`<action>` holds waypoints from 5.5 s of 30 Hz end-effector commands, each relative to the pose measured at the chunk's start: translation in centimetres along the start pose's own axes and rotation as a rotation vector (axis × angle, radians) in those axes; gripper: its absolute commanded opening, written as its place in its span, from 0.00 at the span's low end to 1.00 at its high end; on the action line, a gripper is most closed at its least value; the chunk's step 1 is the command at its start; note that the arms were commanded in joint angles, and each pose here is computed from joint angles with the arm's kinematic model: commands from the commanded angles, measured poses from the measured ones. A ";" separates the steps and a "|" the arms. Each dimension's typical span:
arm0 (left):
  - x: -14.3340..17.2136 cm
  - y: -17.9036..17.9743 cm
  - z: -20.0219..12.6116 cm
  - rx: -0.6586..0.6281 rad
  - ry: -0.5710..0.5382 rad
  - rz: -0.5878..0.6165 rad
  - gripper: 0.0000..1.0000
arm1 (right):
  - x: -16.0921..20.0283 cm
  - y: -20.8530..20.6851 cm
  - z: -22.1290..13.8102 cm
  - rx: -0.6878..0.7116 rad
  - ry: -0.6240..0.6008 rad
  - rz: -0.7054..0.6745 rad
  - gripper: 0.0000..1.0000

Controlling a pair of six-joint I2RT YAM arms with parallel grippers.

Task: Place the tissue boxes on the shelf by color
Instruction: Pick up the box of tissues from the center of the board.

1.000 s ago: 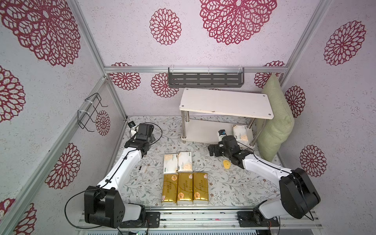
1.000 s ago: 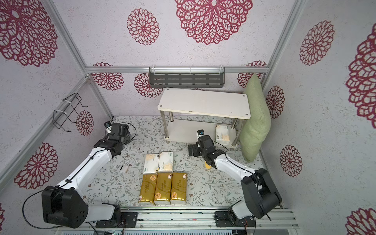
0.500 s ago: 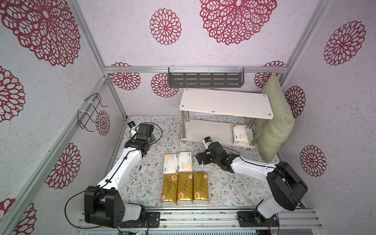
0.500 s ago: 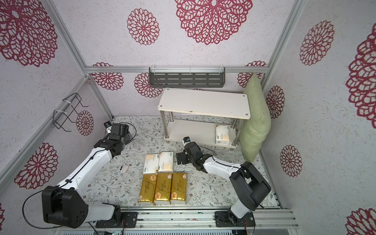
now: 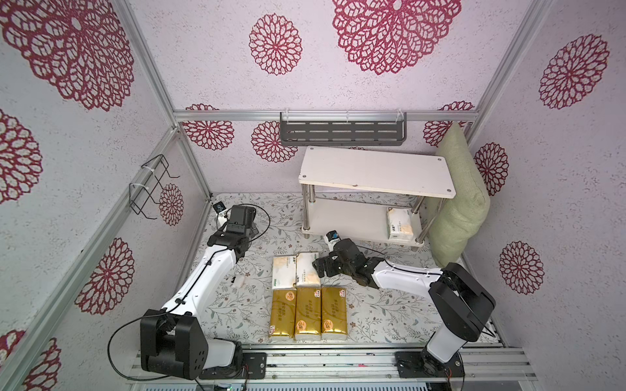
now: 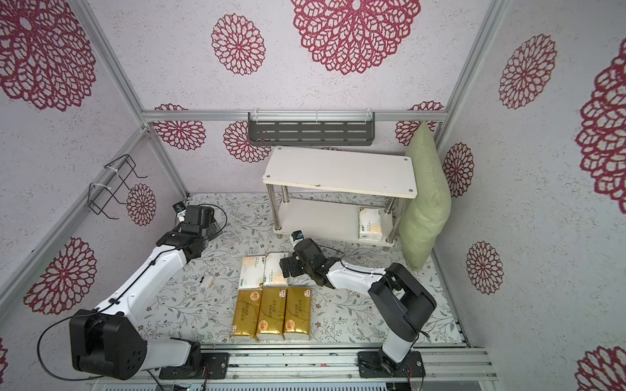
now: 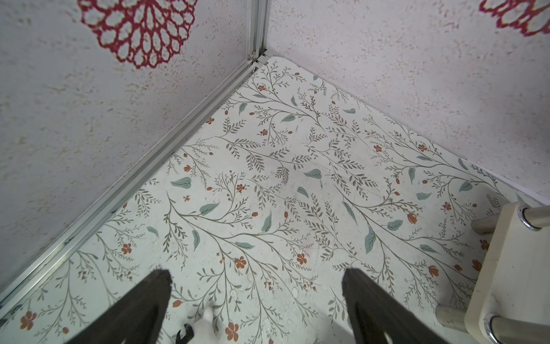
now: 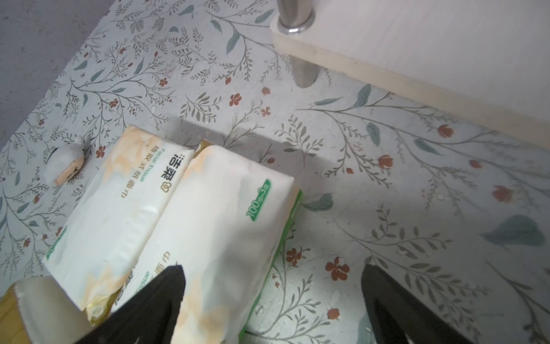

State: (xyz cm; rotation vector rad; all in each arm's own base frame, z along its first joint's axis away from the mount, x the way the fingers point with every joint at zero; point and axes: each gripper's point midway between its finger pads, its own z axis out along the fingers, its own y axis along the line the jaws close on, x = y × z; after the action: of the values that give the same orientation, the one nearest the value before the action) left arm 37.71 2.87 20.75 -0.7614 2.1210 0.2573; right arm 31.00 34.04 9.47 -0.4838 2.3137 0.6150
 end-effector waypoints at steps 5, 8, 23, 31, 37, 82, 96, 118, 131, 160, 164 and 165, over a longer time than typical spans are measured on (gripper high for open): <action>0.3 -0.2 -0.1 0.004 0.000 0.016 0.97 | -1.1 3.6 0.9 -0.098 -0.024 0.027 0.99; 0.3 -0.3 -0.1 0.006 0.000 0.018 0.97 | -0.8 4.1 1.3 -0.109 -0.018 0.033 0.99; 0.3 -0.1 -0.1 0.001 0.000 0.025 0.97 | 1.2 5.4 3.5 -0.092 0.055 0.034 0.99; 0.3 -0.2 -0.1 0.004 0.000 0.020 0.98 | 2.1 4.0 4.7 0.004 0.087 0.069 0.99; 0.4 0.0 -0.2 -0.002 -0.002 0.022 0.97 | 2.3 2.7 4.7 0.078 0.081 0.064 0.97; 0.5 0.0 -0.1 -0.006 0.001 0.023 0.97 | -0.8 -0.5 3.0 0.317 0.027 0.156 0.99; 0.5 0.0 0.0 -0.007 0.002 0.025 0.97 | 1.4 -2.0 3.8 0.491 0.049 0.201 0.99; 0.6 -0.3 0.2 -0.004 0.007 0.022 0.97 | 1.9 -4.0 3.1 0.607 -0.119 0.120 0.99; 0.7 -0.2 0.2 -0.008 0.009 0.026 0.97 | 3.5 -4.4 3.0 0.507 -0.170 0.047 0.96; 0.4 -0.4 0.1 -0.007 0.003 0.028 0.97 | -1.1 -2.5 -0.2 0.389 -0.172 -0.004 0.80; 0.4 -0.4 0.1 -0.008 0.004 0.028 0.98 | -1.8 -2.7 -0.6 0.370 -0.148 0.025 0.80; 0.4 -0.4 0.1 -0.007 0.004 0.027 0.97 | -2.0 -2.9 -0.7 0.369 -0.142 0.035 0.79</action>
State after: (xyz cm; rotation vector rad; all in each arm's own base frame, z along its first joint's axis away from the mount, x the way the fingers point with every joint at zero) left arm 37.79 2.78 20.37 -0.7525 2.1330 0.2704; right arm 32.51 31.57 7.03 -0.2561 2.2628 0.1543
